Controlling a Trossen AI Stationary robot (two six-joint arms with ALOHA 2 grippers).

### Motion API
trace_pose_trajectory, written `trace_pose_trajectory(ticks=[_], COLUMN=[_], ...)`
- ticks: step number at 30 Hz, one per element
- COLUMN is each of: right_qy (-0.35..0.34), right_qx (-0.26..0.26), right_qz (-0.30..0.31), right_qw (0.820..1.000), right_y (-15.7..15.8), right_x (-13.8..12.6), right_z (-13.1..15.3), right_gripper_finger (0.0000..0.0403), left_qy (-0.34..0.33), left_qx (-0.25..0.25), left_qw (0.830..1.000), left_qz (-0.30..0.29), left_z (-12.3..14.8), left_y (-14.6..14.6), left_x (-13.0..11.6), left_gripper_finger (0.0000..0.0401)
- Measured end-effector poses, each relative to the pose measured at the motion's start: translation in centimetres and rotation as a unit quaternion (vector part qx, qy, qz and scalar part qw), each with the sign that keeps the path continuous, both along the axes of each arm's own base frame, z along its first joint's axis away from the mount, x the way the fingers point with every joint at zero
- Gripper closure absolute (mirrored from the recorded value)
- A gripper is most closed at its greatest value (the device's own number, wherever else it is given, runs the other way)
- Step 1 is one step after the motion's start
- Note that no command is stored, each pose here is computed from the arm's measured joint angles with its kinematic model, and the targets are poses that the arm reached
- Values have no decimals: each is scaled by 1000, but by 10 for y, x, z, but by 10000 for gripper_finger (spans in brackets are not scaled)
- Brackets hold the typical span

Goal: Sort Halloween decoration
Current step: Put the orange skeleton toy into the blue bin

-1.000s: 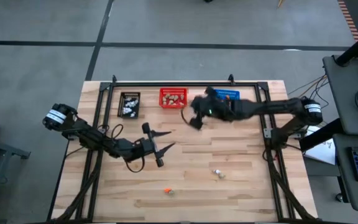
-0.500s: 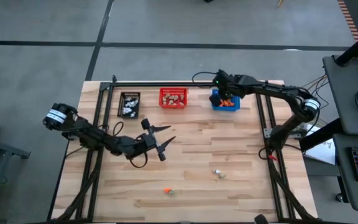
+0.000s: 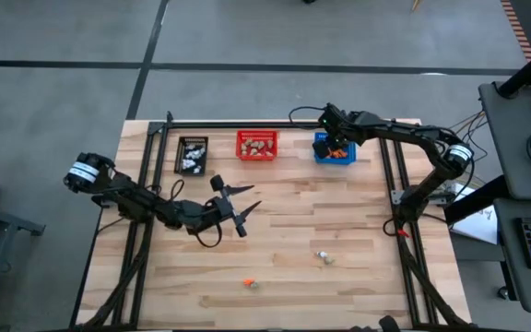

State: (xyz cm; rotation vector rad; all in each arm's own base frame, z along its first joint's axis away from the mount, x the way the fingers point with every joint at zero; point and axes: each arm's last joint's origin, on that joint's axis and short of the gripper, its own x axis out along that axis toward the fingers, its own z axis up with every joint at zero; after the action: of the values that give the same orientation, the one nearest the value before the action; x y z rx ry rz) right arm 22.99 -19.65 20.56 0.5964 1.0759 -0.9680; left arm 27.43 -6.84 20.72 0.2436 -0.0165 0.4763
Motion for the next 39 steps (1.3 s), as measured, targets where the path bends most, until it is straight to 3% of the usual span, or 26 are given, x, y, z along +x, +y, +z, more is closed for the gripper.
trace_pose_trajectory(ticks=[7, 14, 20, 25, 30, 34, 39], right_qy=[-6, -11, -34, -65, -104, -135, -158], right_qx=[-4, -9, -25, -47, -67, -73, -70], right_qz=[0, 4, 29, 65, 111, 147, 193], right_qw=[1000, 1000, 999, 995, 986, 977, 966], right_y=[-1, 1, 16, 40, 70, 96, 127], right_x=[1, 1, 5, 10, 13, 15, 21], right_z=[0, 4, 20, 40, 62, 76, 83], right_gripper_finger=[312, 309, 306, 309, 316, 314, 312], left_qy=[0, -12, 36, 127, 263, 340, 383], left_qx=[-1, -48, -100, -154, -180, -183, -196], left_qw=[1000, 999, 990, 966, 925, 897, 877], left_qz=[0, -3, -91, -162, -209, -216, -214], left_z=[0, -3, -14, -19, -24, -24, -24], left_y=[0, 0, -6, -11, -21, -32, -46], left_x=[0, 0, 1, 3, 3, -1, -10], left_gripper_finger=[193, 193, 193, 193, 193, 194, 194])
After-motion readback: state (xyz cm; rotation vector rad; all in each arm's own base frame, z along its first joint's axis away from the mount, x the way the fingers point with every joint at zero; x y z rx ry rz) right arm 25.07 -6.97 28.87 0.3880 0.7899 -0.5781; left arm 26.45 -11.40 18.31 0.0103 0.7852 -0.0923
